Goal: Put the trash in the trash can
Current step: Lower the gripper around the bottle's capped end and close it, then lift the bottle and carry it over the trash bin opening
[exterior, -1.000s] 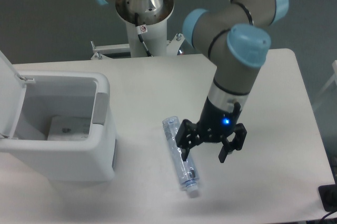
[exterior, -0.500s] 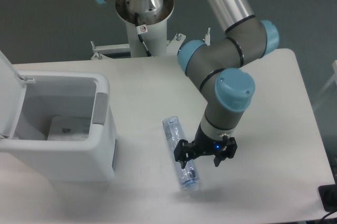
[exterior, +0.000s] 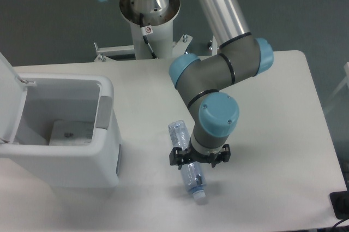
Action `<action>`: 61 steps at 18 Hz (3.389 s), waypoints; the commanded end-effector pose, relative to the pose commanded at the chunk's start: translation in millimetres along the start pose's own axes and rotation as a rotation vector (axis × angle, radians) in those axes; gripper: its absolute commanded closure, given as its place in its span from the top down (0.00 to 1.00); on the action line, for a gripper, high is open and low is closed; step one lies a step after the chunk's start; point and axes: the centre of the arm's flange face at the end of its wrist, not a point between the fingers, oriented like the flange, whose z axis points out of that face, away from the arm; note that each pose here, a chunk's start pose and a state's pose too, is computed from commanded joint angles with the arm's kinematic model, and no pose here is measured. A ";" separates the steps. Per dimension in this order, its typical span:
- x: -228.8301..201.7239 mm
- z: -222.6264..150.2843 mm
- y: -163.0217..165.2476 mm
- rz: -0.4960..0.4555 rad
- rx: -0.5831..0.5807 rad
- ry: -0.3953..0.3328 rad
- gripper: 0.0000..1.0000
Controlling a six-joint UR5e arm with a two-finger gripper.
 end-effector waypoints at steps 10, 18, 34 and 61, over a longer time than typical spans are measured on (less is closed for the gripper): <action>3.2 23.1 -6.3 0.002 -0.029 -0.085 1.00; 16.0 46.7 -11.0 -0.005 -0.053 -0.128 0.72; 12.5 -1.1 -13.4 0.001 0.029 -0.103 0.38; 62.9 -335.9 28.2 0.206 0.797 0.740 0.39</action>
